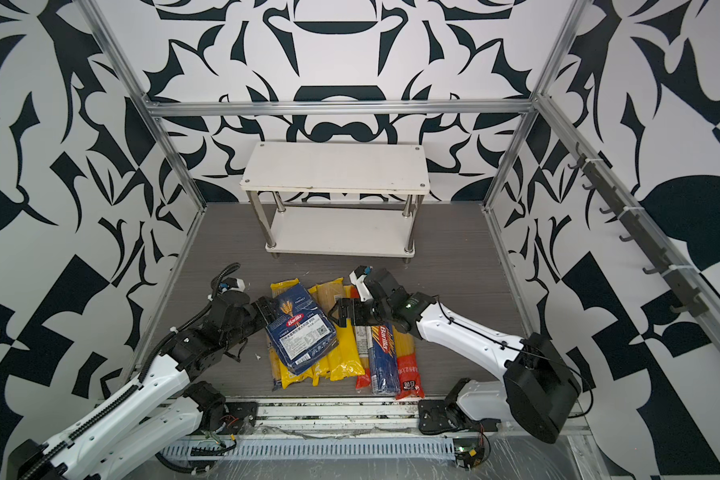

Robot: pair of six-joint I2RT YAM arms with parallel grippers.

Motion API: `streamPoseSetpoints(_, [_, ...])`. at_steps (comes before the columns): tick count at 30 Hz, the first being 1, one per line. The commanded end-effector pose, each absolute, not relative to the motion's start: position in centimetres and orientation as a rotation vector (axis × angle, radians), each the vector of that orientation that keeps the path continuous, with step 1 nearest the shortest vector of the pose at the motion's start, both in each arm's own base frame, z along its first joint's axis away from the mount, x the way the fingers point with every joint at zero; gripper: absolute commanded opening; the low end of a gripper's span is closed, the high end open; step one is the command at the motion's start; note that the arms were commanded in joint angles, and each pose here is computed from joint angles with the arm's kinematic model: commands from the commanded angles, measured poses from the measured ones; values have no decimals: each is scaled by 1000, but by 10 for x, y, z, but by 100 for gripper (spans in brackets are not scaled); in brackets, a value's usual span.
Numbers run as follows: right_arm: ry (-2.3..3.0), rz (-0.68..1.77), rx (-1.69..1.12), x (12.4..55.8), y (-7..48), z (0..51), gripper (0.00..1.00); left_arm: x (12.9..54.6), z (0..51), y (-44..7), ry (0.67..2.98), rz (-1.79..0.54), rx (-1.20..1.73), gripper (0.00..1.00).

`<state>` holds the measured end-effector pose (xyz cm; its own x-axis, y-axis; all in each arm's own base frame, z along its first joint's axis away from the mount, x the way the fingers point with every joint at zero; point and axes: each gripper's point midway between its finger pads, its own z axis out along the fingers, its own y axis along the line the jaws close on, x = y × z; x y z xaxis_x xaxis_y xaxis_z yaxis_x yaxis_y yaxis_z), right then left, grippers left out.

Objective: Place and organize the pasta boxes and bags onto the shelf
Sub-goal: 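Reach both grippers toward the blue Barilla box on the pasta pile, then grasp the blue Barilla box with both grippers from opposite sides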

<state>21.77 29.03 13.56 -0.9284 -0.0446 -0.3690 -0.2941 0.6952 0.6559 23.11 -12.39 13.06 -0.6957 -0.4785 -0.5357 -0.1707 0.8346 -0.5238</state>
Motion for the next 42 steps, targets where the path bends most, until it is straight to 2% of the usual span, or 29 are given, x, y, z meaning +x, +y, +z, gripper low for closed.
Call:
streamPoseSetpoints(1, [2552,1122,-284,218,299,139,100,214,119,-113,2368,-538,-540,78])
streamPoseSetpoints(8, [2579,1177,-312,214,312,129,100,201,104,-112,2395,-580,-591,77])
streamPoseSetpoints(14, [2611,1220,-326,211,322,120,100,200,88,-123,2434,-621,-602,68])
streamPoseSetpoints(24, [2637,1309,-379,197,346,111,100,203,75,-130,2425,-661,-618,60])
streamPoseSetpoints(33, [2629,1394,-397,189,357,116,100,206,59,-129,2371,-702,-670,60])
streamPoseSetpoints(42, [2598,1416,-418,185,357,132,100,216,65,-132,2288,-753,-660,61])
